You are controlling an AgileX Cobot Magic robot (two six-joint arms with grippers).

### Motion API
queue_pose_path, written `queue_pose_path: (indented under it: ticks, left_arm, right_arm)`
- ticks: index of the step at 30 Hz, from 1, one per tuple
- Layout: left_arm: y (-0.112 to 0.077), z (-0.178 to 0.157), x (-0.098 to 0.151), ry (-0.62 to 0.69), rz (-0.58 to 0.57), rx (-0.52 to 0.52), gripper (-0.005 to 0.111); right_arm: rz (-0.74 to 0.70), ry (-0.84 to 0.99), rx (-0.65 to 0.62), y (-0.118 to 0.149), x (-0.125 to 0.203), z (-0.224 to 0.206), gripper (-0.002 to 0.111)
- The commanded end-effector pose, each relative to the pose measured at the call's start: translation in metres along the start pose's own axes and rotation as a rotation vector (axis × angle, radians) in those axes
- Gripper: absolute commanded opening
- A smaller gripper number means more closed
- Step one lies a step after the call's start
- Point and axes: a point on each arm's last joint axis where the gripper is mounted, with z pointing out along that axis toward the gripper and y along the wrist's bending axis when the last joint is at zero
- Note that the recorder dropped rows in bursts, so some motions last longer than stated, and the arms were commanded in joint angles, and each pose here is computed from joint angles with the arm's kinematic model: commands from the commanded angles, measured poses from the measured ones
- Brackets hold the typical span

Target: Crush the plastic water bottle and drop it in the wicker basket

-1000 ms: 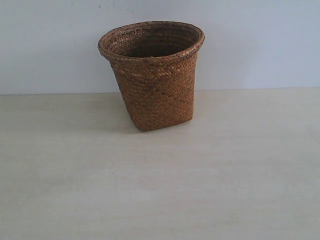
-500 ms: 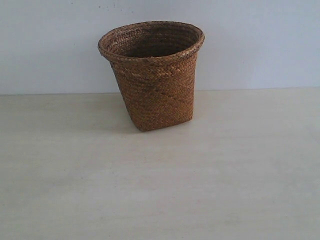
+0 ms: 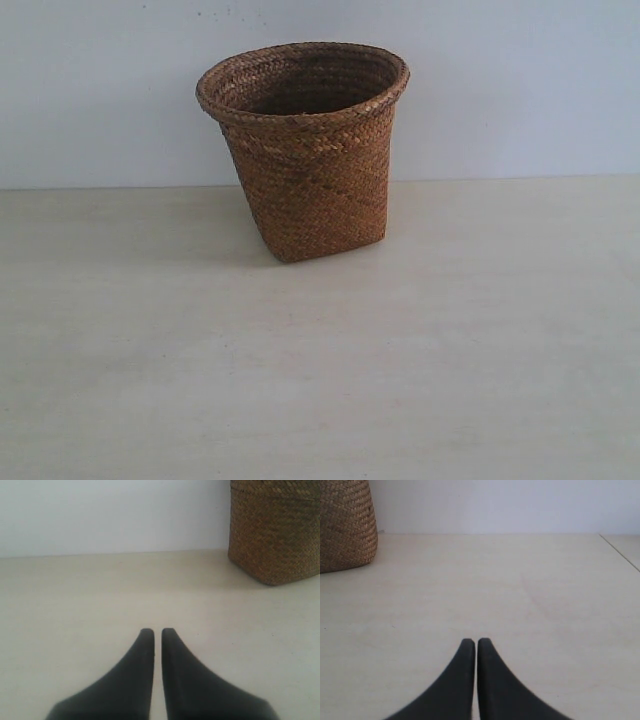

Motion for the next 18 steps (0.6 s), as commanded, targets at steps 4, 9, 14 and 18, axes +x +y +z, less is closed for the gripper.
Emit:
queue_pose_path:
  ticks: [4, 9, 14, 18]
  left_arm:
    - [0.0002, 0.0, 0.0009, 0.0, -0.015, -0.004, 0.004]
    - [0.0002, 0.0, 0.0009, 0.0, -0.015, -0.004, 0.004]
    - [0.0002, 0.0, 0.0009, 0.0, -0.015, -0.004, 0.004]
    - [0.0002, 0.0, 0.0009, 0.0, -0.015, -0.004, 0.004]
  right_arm:
    - [-0.011, -0.011, 0.006, -0.0005, -0.0007, -0.0005, 0.0]
    - [-0.011, -0.011, 0.006, -0.0005, -0.0007, -0.0005, 0.0]
    - [-0.011, -0.011, 0.006, -0.0005, -0.0007, -0.0005, 0.0]
    - [-0.011, -0.014, 0.006, -0.0005, -0.001, -0.0005, 0.0]
